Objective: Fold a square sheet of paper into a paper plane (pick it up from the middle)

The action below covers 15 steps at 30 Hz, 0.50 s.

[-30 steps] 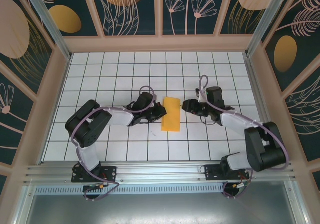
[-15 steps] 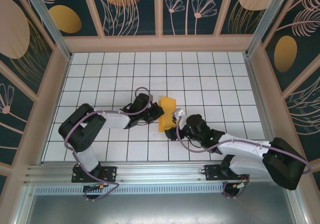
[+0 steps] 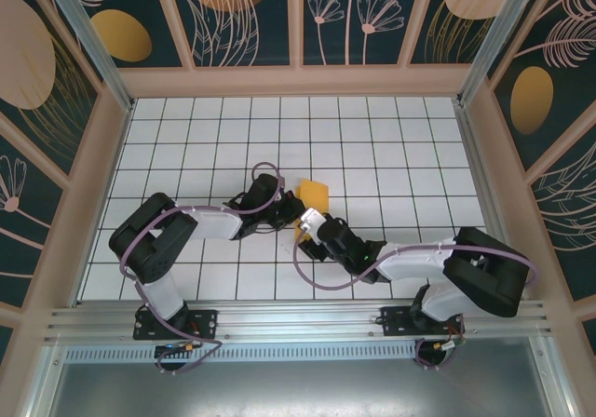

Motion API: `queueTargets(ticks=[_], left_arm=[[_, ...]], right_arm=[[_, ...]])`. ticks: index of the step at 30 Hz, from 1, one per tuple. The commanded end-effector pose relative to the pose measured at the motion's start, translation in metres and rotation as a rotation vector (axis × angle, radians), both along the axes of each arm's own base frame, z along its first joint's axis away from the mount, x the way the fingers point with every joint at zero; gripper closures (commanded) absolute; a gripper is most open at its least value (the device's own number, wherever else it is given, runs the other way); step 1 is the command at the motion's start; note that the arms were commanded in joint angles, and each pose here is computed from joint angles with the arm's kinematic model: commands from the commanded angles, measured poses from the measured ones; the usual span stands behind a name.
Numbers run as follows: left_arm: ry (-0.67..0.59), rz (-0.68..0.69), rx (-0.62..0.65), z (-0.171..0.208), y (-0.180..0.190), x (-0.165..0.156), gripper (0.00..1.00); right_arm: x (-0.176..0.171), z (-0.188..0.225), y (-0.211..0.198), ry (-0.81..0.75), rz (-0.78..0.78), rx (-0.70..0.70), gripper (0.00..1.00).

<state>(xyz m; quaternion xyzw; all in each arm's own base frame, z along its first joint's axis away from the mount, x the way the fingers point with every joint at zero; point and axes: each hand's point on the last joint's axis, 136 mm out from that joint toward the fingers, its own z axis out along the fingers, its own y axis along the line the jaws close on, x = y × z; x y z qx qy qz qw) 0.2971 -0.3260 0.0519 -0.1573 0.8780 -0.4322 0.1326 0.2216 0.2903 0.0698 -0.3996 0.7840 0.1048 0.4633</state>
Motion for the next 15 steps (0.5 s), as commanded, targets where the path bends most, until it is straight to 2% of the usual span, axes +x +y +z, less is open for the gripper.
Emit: queueTargets(ticks=[1, 7, 15], left_arm=[[-0.021, -0.005, -0.019, 0.007, -0.007, 0.004, 1.00], [-0.027, -0.005, -0.015, 0.008, -0.007, 0.005, 1.00], [-0.032, -0.011, 0.028, 0.005, -0.005, 0.008, 1.00]], right_arm=[[0.012, 0.016, 0.011, -0.083, -0.008, -0.005, 0.37], [0.012, 0.007, 0.011, -0.075, -0.022, -0.059, 0.46], [0.005, 0.003, 0.015, -0.021, -0.007, -0.028, 0.65]])
